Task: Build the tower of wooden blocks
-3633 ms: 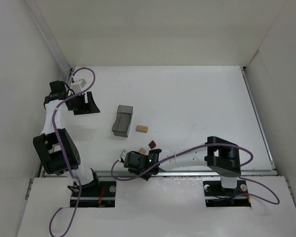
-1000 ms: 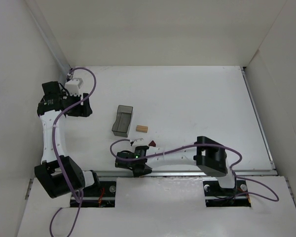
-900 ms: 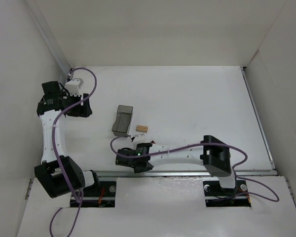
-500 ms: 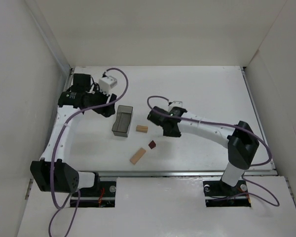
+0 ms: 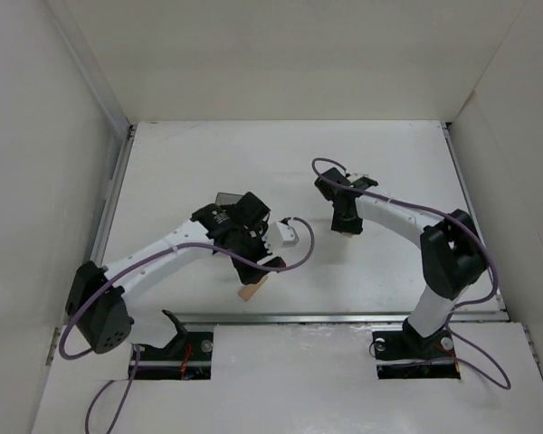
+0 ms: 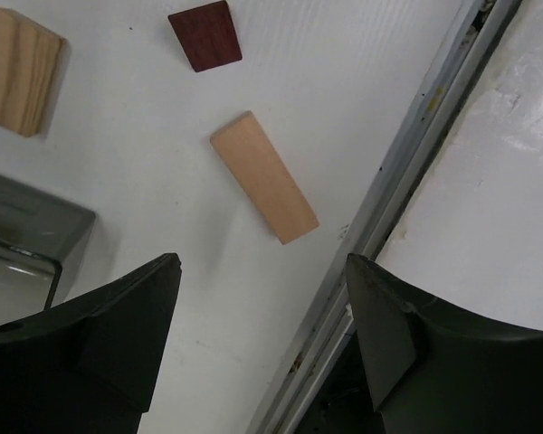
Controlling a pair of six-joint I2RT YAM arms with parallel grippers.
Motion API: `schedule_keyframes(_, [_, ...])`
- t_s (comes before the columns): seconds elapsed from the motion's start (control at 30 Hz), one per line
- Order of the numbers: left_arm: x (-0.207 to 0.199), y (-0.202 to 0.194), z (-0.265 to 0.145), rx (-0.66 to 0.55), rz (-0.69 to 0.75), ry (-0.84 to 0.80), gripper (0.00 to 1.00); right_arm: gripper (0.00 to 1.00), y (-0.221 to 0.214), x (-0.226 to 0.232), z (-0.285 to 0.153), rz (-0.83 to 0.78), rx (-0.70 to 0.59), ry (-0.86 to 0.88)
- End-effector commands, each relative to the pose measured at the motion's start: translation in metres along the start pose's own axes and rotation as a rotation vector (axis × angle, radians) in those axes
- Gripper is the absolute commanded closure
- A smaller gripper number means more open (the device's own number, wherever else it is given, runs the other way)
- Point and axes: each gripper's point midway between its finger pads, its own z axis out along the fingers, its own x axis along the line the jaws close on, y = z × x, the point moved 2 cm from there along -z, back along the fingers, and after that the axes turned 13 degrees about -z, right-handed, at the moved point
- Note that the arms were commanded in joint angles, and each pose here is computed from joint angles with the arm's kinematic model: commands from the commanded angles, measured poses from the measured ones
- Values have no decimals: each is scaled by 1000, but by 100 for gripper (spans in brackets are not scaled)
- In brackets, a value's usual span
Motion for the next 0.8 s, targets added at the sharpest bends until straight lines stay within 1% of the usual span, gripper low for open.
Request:
schedule_keyframes(0.0, [8, -10, 24, 99, -23, 74, 29, 94, 22, 3, -20, 15, -94, 83])
schedule_keyframes(0.1, [8, -17, 48, 152, -1, 93, 29, 94, 22, -5, -22, 19, -107, 72])
schedule_keyframes(0.27, [19, -29, 80, 198, -18, 162, 29, 94, 26, -14, -24, 55, -129, 76])
schedule_keyframes(0.3, [20, -33, 86, 226, -21, 160, 29, 94, 26, -14, -24, 55, -129, 76])
schedule_keyframes(0.4, [23, -29, 95, 216, -20, 161, 29, 94, 29, -18, -26, 56, -135, 75])
schedule_keyframes(0.47, [23, -31, 102, 232, -31, 161, 32, 94, 32, -20, -25, 58, -142, 74])
schedule_keyframes(0.53, [25, -29, 107, 235, -31, 161, 37, 94, 31, -20, -25, 61, -148, 77])
schedule_keyframes(0.57, [22, -29, 107, 234, -33, 147, 43, 94, 31, -20, -25, 61, -148, 77])
schedule_keyframes(0.67, [22, -32, 114, 262, -38, 136, 56, 94, 29, -24, -22, 56, -139, 68])
schedule_keyframes(0.7, [22, -32, 114, 262, -38, 136, 68, 94, 31, -23, -22, 59, -146, 72])
schedule_keyframes(0.77, [23, -34, 116, 272, -30, 134, 83, 94, 31, -23, -22, 60, -146, 72])
